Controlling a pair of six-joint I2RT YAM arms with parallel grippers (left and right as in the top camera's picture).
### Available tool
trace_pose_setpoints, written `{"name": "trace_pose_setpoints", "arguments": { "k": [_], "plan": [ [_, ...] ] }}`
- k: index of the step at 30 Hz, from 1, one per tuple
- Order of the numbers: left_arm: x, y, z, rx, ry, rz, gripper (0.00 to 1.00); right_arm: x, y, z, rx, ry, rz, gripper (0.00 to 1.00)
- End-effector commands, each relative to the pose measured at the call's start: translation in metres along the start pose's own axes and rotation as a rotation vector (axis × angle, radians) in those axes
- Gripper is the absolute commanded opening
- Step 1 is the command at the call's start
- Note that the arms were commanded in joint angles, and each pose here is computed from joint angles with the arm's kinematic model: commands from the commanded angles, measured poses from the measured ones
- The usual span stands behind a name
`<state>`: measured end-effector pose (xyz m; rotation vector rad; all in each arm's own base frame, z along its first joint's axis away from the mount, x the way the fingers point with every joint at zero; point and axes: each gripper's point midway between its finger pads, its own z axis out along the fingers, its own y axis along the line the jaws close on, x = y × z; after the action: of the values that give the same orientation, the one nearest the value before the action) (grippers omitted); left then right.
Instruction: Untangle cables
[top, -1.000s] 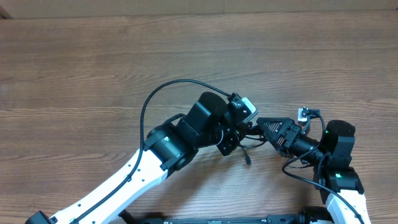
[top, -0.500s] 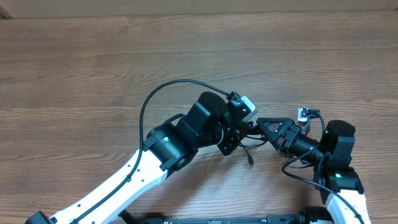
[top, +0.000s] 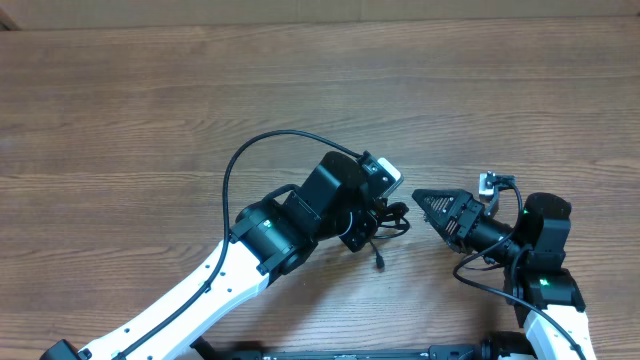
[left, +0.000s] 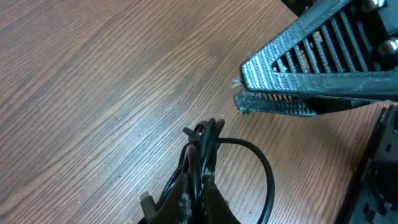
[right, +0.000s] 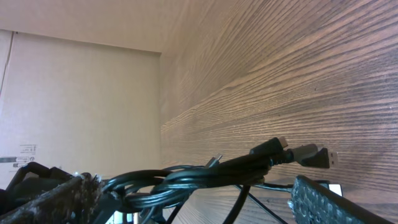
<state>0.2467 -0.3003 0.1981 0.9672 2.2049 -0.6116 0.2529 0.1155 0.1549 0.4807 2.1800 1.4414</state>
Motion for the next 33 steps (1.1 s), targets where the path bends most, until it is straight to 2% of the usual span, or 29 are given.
{"name": "trace_pose_setpoints", "arguments": {
  "k": [1,11,23,33],
  "plan": [
    [-0.017,0.003,-0.012,-0.023,-0.052,-0.014,0.04,-0.005,0.008,-0.001,-0.014,-0.009,-0.033,0.97],
    [-0.002,0.051,-0.018,-0.105,0.0,-0.166,0.04,-0.005,0.008,-0.001,-0.014,-0.009,-0.036,0.97],
    [-0.001,0.068,-0.022,-0.139,-0.009,-0.239,0.04,-0.005,0.008,-0.001,-0.014,-0.009,-0.036,0.97],
    [-0.001,0.069,-0.022,-0.139,-0.009,-0.243,0.04,-0.005,0.008,-0.001,-0.014,-0.009,-0.041,0.98]
  ]
}}
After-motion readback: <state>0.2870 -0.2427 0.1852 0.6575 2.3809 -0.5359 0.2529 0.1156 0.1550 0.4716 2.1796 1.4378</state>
